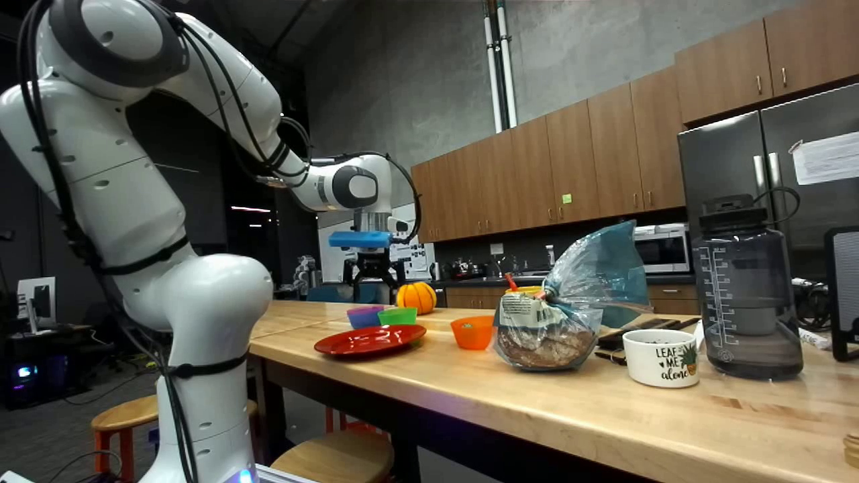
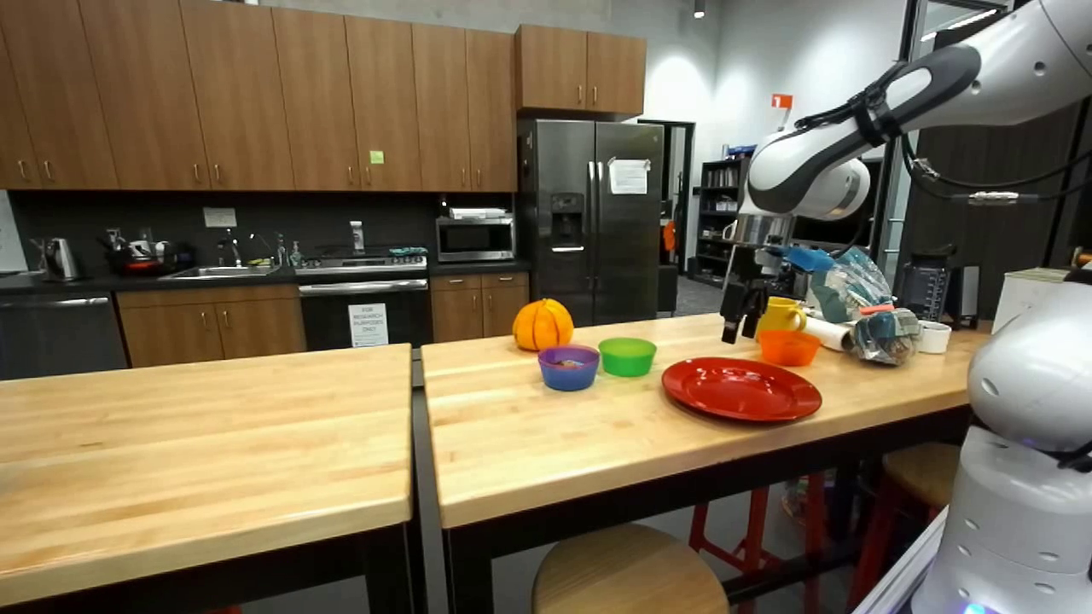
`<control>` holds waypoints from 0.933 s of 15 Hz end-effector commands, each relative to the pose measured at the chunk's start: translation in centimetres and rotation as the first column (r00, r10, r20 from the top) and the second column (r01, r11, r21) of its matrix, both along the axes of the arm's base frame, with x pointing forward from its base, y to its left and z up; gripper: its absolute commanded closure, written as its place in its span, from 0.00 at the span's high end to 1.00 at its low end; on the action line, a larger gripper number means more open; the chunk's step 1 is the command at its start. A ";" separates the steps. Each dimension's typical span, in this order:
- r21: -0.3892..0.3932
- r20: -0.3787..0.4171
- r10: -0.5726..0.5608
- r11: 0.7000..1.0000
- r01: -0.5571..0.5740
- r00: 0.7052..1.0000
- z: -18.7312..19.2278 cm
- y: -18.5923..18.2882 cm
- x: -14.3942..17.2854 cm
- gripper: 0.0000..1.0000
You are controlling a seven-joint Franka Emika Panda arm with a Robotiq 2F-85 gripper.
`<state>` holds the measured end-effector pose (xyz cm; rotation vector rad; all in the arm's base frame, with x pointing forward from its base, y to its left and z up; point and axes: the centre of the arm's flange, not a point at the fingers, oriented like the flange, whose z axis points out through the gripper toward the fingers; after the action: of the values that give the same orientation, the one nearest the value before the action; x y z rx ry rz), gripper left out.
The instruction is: Remove the strawberry from the orange bowl
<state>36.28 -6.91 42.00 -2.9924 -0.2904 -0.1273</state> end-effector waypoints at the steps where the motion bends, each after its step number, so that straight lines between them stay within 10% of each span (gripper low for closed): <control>1: -0.035 0.063 -0.124 0.991 0.126 0.990 0.8 -2.7 1.5 1.00; 10: -0.135 0.051 -0.540 0.830 0.542 0.840 2.1 -13.1 2.5 1.00; 14: -0.123 0.035 -0.687 0.718 0.685 0.726 -0.4 -15.1 2.5 1.00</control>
<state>37.86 -20.71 42.80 -3.0844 0.6857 -0.1918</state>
